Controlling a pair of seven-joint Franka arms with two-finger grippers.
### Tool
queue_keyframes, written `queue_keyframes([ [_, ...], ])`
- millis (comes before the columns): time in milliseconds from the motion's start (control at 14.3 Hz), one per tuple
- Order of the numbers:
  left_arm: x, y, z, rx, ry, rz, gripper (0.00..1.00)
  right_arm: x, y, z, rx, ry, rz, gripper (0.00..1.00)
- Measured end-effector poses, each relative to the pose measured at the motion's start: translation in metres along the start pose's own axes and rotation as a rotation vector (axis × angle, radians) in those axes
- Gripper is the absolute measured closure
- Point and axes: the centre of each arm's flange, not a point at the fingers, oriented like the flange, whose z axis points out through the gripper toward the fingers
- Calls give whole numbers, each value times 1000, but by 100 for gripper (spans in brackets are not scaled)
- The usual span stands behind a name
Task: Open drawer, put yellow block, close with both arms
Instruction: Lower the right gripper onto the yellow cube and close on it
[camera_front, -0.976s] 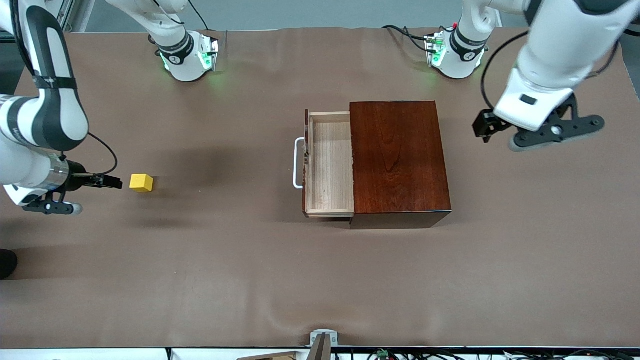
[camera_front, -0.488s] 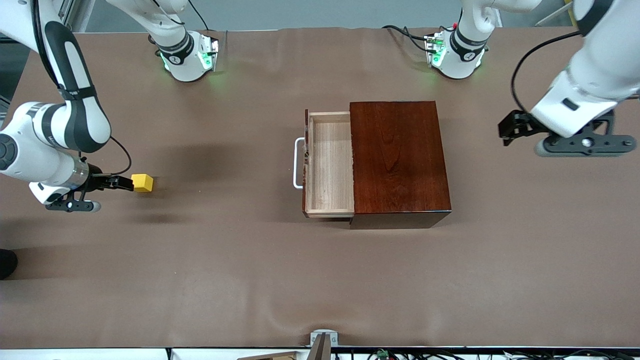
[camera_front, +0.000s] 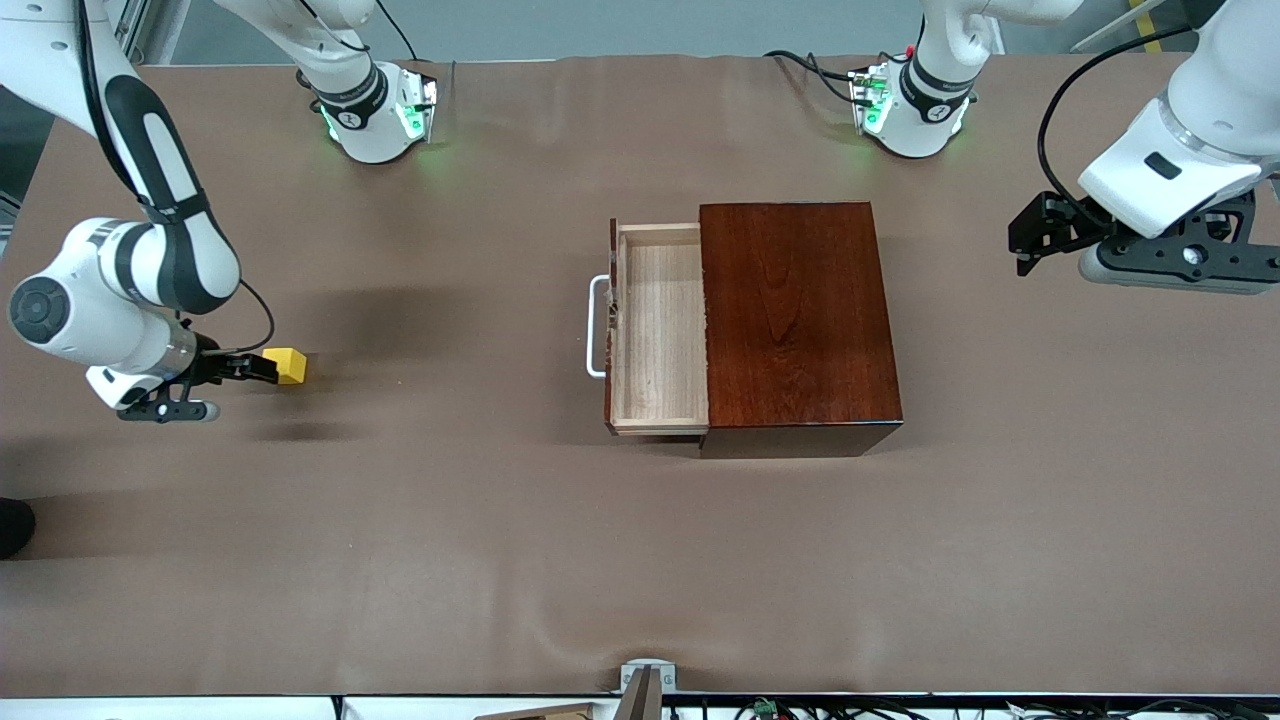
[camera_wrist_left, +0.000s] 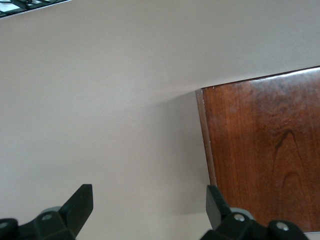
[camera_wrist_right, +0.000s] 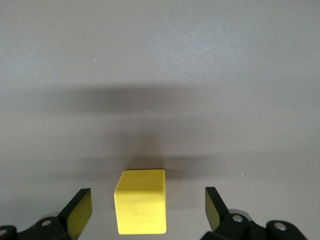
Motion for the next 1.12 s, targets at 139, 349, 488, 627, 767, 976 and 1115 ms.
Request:
queue_keyframes([
  [139, -1, -3, 2, -38, -9, -8, 0, -4, 0, 11, 2, -5, 0, 0],
  [349, -7, -23, 6, -68, -22, -35, 0, -8, 2, 21, 4, -10, 5, 0],
  [488, -17, -29, 8, -68, -32, -45, 0, -11, 1, 26, 4, -9, 5, 0],
  [627, -29, -31, 6, -65, -30, -51, 0, -14, 1, 30, 3, -5, 4, 0],
  [767, -39, -32, 1, -63, -18, -53, 0, -17, 0, 34, 3, 0, 4, 0],
  [976, -45, -34, -2, -61, -14, -59, 0, -19, -1, 38, 4, -6, 4, 2],
  [1115, -45, -37, -2, -61, -14, -64, 0, -21, -1, 41, 5, -11, 4, 11],
])
